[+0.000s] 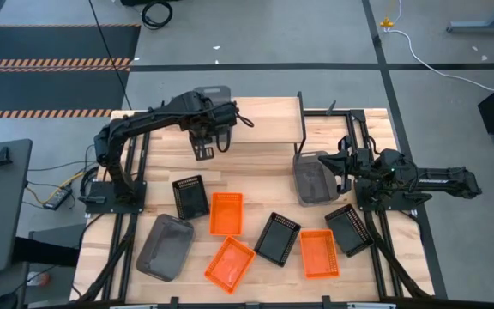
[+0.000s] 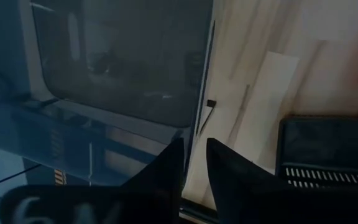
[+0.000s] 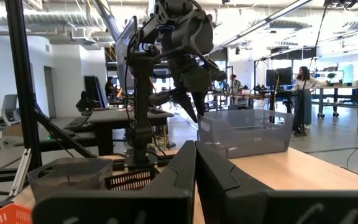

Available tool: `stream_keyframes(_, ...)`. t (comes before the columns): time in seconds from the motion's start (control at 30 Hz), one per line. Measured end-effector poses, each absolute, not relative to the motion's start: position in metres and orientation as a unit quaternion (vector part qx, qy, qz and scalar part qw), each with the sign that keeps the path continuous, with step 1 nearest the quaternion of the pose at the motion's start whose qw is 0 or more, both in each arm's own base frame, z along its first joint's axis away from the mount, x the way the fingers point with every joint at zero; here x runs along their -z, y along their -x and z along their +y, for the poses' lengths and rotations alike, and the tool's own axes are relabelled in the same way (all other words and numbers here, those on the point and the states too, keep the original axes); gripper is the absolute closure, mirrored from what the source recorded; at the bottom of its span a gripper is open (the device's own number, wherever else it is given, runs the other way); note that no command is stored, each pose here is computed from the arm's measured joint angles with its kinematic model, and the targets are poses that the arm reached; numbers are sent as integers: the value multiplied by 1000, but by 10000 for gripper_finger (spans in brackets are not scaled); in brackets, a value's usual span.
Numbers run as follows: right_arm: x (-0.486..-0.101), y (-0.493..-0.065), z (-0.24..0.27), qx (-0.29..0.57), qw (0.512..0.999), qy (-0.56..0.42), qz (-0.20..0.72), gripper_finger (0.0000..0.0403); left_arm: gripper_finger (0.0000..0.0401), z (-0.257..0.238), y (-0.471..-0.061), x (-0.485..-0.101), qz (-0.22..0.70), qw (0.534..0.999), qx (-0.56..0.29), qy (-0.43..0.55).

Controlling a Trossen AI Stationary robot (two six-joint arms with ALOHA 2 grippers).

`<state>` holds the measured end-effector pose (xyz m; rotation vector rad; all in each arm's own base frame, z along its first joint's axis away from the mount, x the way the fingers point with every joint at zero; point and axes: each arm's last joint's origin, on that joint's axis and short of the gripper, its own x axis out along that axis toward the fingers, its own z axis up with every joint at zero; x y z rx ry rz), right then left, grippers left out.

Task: Stack baskets on shelf by color
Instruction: Put the top left black bin on the shelf, then put the top orange basket on the shelf

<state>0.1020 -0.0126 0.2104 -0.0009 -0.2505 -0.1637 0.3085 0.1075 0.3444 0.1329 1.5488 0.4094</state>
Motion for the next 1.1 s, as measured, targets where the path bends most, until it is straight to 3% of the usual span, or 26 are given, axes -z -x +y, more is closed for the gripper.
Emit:
stream_keyframes(0.63,-210,-102,-13,82,989,0,-125,386,323,114,-305,-345,695,685,-205,-69)
stream_keyframes(0.9,-210,-102,-13,82,989,0,-125,386,270,99,-295,-364,671,707,-206,-83)
stream_keyframes(1.1,-211,-102,-13,82,988,-1,-127,386,215,84,-290,-372,650,738,-179,-27)
